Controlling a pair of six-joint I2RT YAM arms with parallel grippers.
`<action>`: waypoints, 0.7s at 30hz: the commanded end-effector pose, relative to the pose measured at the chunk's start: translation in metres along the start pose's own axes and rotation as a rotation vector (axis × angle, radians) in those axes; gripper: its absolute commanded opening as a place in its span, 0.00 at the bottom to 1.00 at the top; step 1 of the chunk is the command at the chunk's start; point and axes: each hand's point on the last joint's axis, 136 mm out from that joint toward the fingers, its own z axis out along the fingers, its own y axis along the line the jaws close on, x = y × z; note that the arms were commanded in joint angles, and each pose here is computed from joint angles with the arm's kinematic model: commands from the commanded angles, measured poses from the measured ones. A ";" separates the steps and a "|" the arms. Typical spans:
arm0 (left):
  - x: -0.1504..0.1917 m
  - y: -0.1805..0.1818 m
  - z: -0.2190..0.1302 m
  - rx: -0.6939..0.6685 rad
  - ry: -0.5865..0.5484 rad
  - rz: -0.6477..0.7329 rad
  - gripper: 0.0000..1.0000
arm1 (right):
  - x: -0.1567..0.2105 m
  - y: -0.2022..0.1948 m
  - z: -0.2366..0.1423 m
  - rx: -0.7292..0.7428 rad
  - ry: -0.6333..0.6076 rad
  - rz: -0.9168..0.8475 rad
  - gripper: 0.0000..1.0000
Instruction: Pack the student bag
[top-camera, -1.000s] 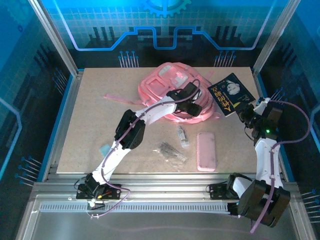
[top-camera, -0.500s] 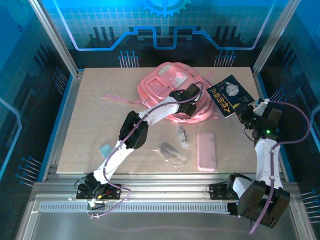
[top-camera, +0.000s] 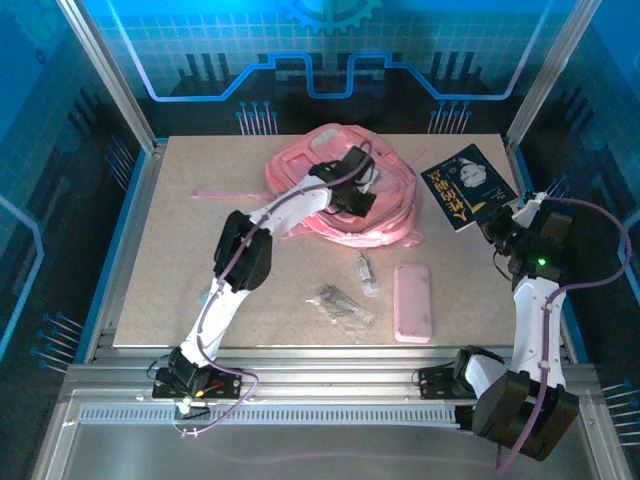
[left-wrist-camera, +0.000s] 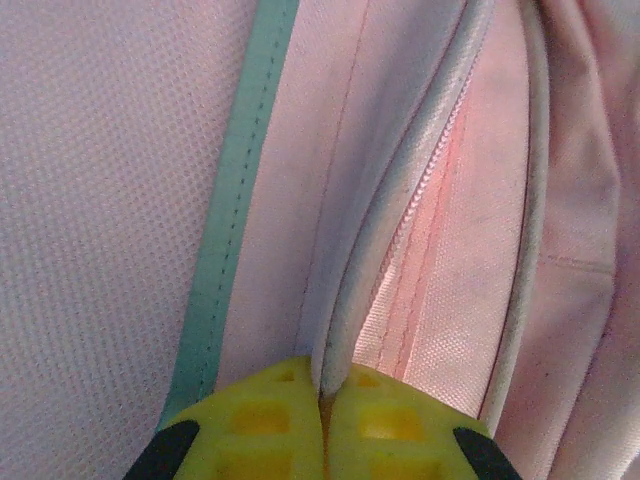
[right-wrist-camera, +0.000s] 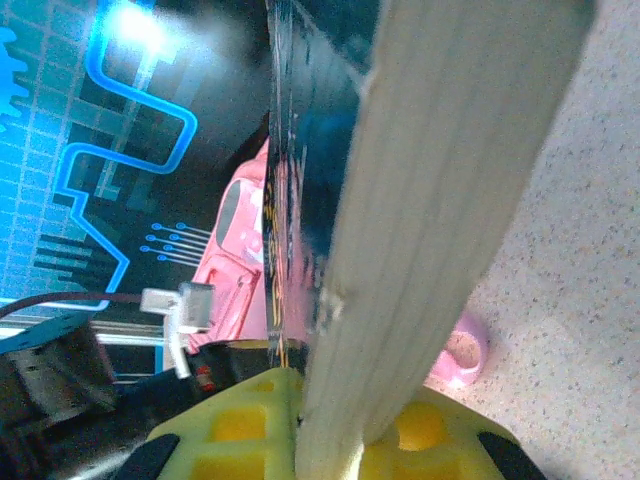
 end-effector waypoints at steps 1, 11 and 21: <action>-0.055 -0.004 -0.076 0.137 -0.175 -0.111 0.00 | -0.020 0.024 -0.016 -0.046 -0.075 -0.086 0.00; -0.104 -0.002 -0.159 0.331 -0.334 -0.220 0.00 | 0.004 0.039 0.005 -0.133 0.010 -0.074 0.00; -0.126 -0.005 -0.186 0.385 -0.409 -0.227 0.00 | 0.049 0.072 0.072 -0.214 0.120 -0.062 0.00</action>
